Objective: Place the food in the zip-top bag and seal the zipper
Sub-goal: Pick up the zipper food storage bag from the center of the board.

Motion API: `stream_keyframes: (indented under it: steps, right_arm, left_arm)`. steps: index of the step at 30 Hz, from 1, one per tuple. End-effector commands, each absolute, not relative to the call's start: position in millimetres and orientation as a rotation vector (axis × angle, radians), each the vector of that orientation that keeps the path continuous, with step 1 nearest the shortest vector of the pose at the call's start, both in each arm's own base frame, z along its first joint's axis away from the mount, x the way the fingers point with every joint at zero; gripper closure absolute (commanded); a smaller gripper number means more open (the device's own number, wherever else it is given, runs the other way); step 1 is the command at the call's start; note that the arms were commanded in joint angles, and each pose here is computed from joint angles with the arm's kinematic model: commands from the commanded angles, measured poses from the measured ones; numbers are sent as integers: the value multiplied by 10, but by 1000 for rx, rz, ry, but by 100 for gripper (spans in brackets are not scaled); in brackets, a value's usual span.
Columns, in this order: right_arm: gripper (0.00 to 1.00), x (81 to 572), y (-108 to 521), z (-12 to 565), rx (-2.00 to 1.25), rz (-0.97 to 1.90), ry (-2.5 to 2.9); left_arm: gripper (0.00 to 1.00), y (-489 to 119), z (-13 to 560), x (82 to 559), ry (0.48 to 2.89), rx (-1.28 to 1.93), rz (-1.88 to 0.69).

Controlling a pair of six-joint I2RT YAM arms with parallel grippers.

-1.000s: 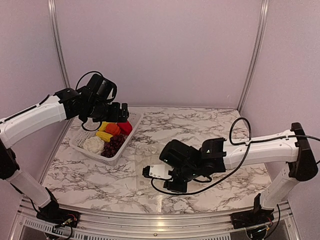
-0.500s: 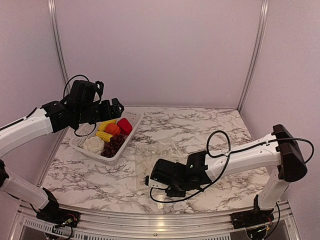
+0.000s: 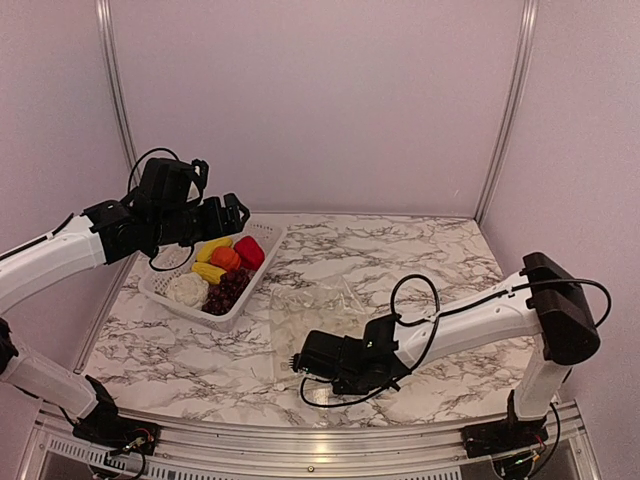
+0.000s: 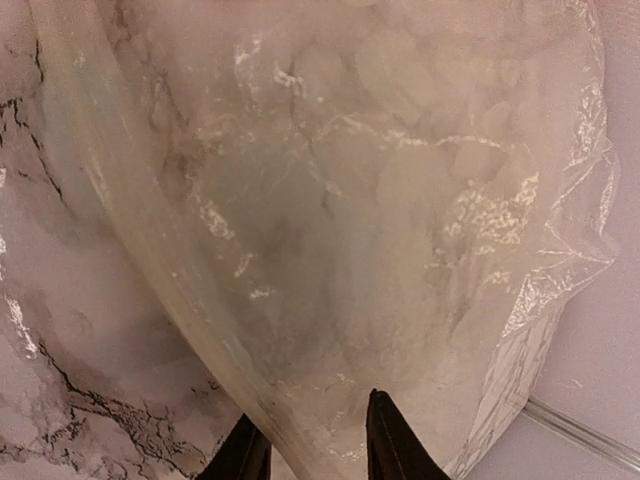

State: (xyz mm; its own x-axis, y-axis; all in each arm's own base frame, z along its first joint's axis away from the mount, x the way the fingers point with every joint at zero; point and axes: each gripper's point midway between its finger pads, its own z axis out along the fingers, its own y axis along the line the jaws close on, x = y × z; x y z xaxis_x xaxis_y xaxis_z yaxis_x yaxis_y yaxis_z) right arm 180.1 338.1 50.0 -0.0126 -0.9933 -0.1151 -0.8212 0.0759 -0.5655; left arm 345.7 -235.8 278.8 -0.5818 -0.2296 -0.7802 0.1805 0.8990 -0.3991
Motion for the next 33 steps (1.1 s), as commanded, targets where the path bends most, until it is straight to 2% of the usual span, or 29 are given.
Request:
stream_keyframes:
  steps: [1,5,9,14,19,26,33]
  right_arm:
    - [74,1925,3370,422,-1725,-571,1844]
    - [92,2111,3341,680,-1581,-679,1814]
    - [99,2252,3329,1111,-1374,-595,1896]
    - [100,2467,3146,1616,-1166,-487,2017]
    - [100,2677,3079,2052,-1030,-367,2054]
    - [100,3073,3113,2354,-770,-138,2154]
    - [100,3411,3023,2745,-564,-140,2143]
  left_arm:
    - [7,-2382,2940,3463,2090,-45,-597]
    - [8,-2356,3014,3437,2078,-24,-589]
    - [9,-2278,3061,3408,2067,-27,-556]
    - [11,-2188,3141,3391,2053,-59,-531]
    - [19,-2257,3094,3445,2089,-115,-556]
    - [20,-2699,3057,3434,2075,-123,-736]
    - [23,-3164,3069,3406,2044,-121,-866]
